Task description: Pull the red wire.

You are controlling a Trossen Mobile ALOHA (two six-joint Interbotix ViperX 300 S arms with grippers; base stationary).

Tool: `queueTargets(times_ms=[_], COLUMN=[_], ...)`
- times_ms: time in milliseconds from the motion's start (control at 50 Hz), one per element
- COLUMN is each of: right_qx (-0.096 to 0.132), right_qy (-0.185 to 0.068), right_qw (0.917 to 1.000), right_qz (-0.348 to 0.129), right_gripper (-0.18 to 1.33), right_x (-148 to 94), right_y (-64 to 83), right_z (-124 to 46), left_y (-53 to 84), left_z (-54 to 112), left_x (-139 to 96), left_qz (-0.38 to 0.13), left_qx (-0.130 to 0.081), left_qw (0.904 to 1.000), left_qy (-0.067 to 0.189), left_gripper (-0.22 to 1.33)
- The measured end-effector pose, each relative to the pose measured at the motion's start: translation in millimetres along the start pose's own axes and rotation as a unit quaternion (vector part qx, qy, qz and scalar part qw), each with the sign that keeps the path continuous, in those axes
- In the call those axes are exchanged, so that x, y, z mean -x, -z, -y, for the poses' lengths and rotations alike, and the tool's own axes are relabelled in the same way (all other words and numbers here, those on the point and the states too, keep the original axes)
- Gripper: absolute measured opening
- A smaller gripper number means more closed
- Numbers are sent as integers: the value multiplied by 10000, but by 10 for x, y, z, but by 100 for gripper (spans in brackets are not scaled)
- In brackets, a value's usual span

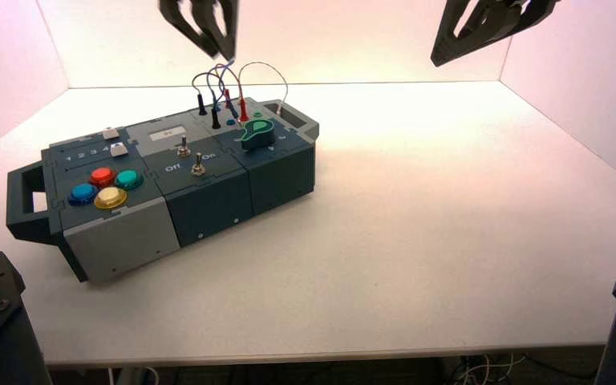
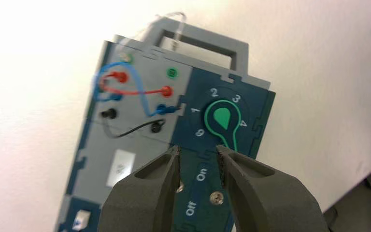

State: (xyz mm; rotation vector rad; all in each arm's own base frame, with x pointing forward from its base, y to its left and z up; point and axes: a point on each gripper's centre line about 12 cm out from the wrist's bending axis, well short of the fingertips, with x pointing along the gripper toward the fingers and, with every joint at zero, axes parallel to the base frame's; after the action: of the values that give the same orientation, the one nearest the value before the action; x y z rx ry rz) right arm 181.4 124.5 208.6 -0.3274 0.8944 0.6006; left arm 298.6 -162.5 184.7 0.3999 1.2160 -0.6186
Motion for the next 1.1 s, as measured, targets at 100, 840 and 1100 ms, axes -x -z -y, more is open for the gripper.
queueTargets(times_ms=[100,840,1100], right_qx=[0,-8,-22], right_qy=[-1,-2,3], right_qw=[10000,10000,10000], right_qz=[-8,-23,-23], right_gripper=[95,95,95], right_x=[-3,-9,-9], right_y=[1,8,8], right_z=[0,0,3], left_y=[-84,-182,-163], left_z=[24,-124,-307], left_x=[-144,-594,-591], left_qz=[-302,-648,-583], left_qx=[-44,237,430], left_qw=[9995,9975,9974], left_qy=[114,148,51], left_gripper=[86,86,88])
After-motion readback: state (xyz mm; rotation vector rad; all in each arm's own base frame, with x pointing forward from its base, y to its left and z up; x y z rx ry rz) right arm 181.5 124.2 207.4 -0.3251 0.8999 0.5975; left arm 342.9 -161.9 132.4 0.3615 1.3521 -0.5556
